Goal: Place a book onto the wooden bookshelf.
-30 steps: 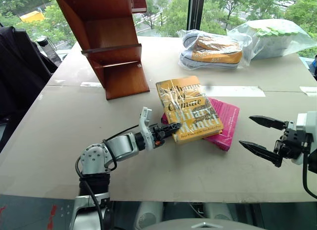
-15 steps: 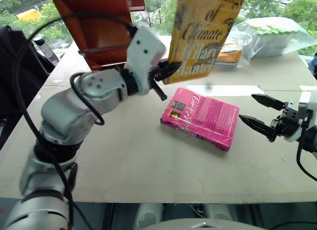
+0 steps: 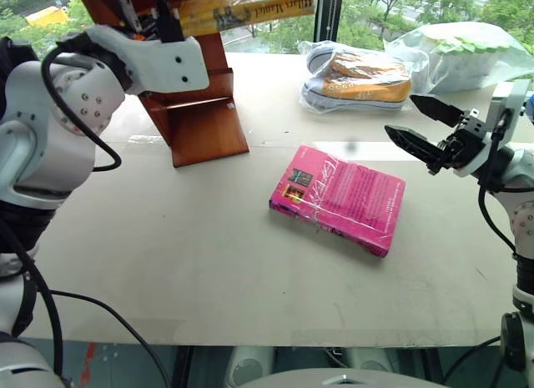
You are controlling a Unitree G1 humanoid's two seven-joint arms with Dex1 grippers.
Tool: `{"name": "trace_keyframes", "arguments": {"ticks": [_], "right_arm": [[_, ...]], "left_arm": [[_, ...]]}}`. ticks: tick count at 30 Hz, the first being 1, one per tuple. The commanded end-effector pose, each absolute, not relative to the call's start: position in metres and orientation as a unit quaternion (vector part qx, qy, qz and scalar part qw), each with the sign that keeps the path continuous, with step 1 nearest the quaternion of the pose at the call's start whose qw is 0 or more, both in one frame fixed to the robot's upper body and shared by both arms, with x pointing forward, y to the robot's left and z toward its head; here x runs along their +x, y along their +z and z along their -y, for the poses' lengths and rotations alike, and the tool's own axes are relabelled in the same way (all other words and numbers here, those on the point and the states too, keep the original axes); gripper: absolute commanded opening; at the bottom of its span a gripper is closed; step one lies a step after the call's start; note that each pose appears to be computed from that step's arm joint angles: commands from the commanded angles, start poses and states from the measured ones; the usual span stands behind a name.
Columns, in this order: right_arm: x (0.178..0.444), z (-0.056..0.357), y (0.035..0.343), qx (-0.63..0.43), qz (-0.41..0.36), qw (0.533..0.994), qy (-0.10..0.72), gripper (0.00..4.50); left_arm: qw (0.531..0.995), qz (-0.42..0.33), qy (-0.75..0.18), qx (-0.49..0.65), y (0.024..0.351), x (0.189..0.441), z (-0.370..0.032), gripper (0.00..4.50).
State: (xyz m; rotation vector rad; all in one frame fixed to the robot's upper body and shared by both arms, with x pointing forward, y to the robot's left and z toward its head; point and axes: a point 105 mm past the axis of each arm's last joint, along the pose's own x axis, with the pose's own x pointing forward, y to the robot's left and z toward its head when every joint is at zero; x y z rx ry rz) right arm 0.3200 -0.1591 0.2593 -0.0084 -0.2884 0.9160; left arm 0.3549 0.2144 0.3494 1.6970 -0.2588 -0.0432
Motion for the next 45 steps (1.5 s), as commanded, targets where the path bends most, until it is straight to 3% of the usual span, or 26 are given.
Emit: {"name": "trace_keyframes", "arguments": {"ticks": [1,11,17,34,37,43,45], "right_arm": [[0.315,0.147,0.283,-0.009,0.169,0.877,0.449,4.5],[0.313,0.143,0.293,-0.008,0.163,0.881,0.445,4.5],[0.311,0.148,0.29,0.001,0.158,0.884,0.439,4.5],[0.311,0.146,0.277,0.008,0.159,0.89,0.428,4.5],[0.312,0.144,0.276,0.009,0.161,0.889,0.429,4.5],[0.313,0.145,0.274,0.006,0.162,0.888,0.431,4.5],[0.314,0.145,0.272,0.004,0.161,0.887,0.432,4.5]], "left_arm": [[0.641,0.125,0.021,0.757,0.371,0.35,-0.225,0.01],[0.655,0.09,0.006,0.75,0.358,0.364,-0.23,0.01],[0.693,0.017,0.0,0.721,0.343,0.363,-0.244,0.01],[0.66,-0.074,0.025,0.747,0.346,0.349,-0.277,0.01],[0.657,-0.07,0.026,0.75,0.348,0.349,-0.276,1.22],[0.658,-0.057,0.046,0.749,0.356,0.344,-0.276,4.33],[0.662,-0.053,0.05,0.746,0.358,0.341,-0.276,4.47]]}}
